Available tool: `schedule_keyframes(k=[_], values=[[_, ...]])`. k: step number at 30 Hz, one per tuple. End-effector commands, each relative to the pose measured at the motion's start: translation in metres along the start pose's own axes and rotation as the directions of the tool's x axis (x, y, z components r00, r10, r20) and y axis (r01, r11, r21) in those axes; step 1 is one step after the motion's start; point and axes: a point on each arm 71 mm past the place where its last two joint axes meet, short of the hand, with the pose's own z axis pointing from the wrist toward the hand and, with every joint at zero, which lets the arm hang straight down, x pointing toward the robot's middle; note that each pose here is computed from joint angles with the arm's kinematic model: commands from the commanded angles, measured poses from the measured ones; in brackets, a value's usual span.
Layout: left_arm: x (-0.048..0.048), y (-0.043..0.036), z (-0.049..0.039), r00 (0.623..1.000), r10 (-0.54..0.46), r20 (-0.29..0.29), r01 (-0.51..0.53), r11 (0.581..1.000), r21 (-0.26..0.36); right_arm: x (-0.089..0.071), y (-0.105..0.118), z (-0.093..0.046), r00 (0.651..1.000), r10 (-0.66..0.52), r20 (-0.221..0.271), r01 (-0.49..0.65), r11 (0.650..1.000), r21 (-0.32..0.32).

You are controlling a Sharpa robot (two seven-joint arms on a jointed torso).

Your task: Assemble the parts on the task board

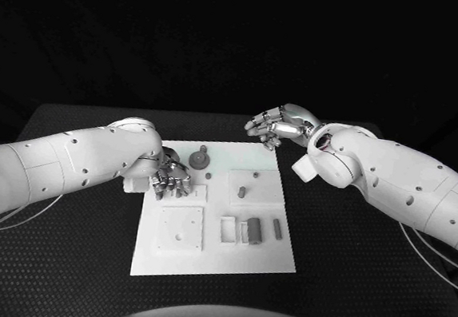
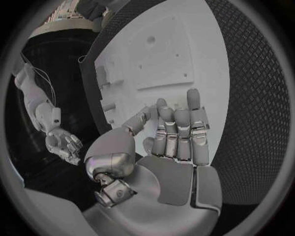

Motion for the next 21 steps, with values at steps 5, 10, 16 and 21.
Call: schedule_keyframes(k=[5, 10, 16, 21], values=[[0.0008, -0.0024, 0.0001, 1.000, 0.001, -0.008, -0.001, 1.000, -0.007, 0.0018, 0.0005, 0.0001, 1.000, 0.000, -0.015, 0.000, 1.000, -0.006], [0.0017, -0.0033, 0.0000, 1.000, 0.005, -0.012, -0.005, 1.000, -0.015, 0.0019, 0.0006, 0.0001, 1.000, 0.000, -0.016, 0.000, 1.000, -0.006], [0.0013, -0.0053, -0.0002, 0.999, 0.039, 0.014, -0.039, 0.999, -0.033, 0.0018, 0.0005, 0.0000, 1.000, 0.000, -0.015, 0.000, 1.000, -0.006], [0.0012, -0.0073, -0.0005, 0.997, 0.075, 0.031, -0.074, 0.996, -0.042, 0.0020, 0.0007, 0.0002, 1.000, 0.000, -0.016, 0.000, 1.000, -0.007]])
